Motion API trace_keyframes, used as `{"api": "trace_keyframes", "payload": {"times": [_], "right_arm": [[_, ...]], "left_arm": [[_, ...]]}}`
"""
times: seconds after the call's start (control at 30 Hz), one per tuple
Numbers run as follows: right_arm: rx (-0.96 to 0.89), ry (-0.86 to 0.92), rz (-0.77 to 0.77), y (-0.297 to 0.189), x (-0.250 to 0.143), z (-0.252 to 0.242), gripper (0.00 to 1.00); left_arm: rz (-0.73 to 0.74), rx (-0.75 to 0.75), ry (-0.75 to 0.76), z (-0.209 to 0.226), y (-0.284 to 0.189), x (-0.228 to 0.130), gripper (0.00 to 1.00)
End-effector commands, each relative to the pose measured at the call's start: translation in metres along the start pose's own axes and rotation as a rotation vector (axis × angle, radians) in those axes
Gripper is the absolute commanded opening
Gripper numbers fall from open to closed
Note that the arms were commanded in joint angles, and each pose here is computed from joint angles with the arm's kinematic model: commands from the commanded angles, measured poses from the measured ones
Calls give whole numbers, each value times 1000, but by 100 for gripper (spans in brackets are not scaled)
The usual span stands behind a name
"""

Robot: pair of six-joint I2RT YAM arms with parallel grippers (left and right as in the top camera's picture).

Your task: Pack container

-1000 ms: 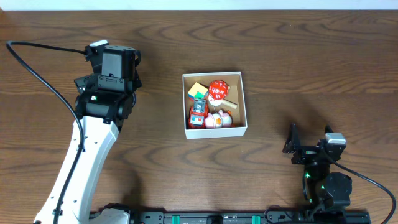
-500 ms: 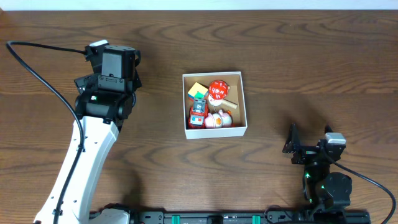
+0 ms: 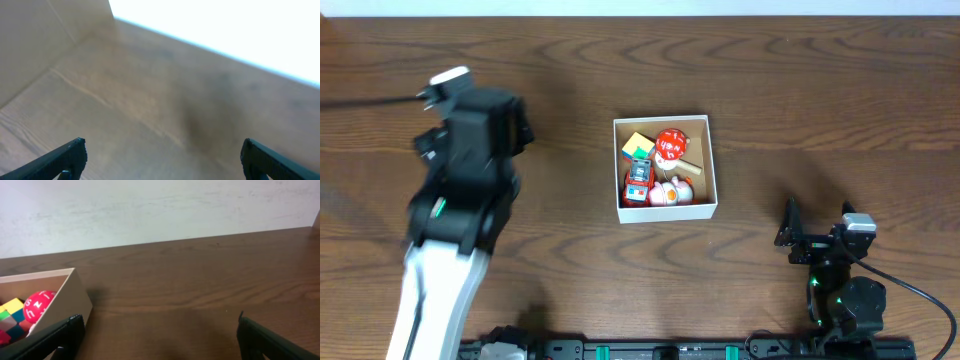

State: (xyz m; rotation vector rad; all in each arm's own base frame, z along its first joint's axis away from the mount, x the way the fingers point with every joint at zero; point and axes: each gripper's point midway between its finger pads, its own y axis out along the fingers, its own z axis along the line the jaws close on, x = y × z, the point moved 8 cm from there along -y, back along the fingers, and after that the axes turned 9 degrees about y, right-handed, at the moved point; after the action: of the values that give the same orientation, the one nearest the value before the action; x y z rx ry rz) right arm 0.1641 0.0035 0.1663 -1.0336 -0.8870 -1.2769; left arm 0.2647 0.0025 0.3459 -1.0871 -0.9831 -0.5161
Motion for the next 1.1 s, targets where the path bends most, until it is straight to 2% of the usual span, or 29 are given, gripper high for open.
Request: {"api": "trace_keyframes", "payload": {"times": [0.0, 0.13, 0.3, 0.53, 0.73, 0.9, 1.07], "right_arm": [[-10, 1, -9, 0, -1, -2, 99], [-10, 1, -9, 0, -1, -2, 99], [-10, 1, -9, 0, -1, -2, 99], [-10, 1, -9, 0, -1, -2, 99], [-10, 1, -9, 0, -1, -2, 99], [-10, 1, -9, 0, -1, -2, 99], [-10, 1, -10, 0, -1, -2, 99]], "left_arm": [[-147, -12, -111, 32, -49, 14, 98], [-313, -51, -222, 69, -106, 15, 98], [-493, -92, -336, 113, -167, -1, 98], [-509, -156, -388, 143, -203, -65, 98], [-396, -113, -422, 134, -171, -109, 98], [-277, -54, -470, 109, -113, -138, 98], [-240, -58, -476, 87, -64, -157, 98]]}}
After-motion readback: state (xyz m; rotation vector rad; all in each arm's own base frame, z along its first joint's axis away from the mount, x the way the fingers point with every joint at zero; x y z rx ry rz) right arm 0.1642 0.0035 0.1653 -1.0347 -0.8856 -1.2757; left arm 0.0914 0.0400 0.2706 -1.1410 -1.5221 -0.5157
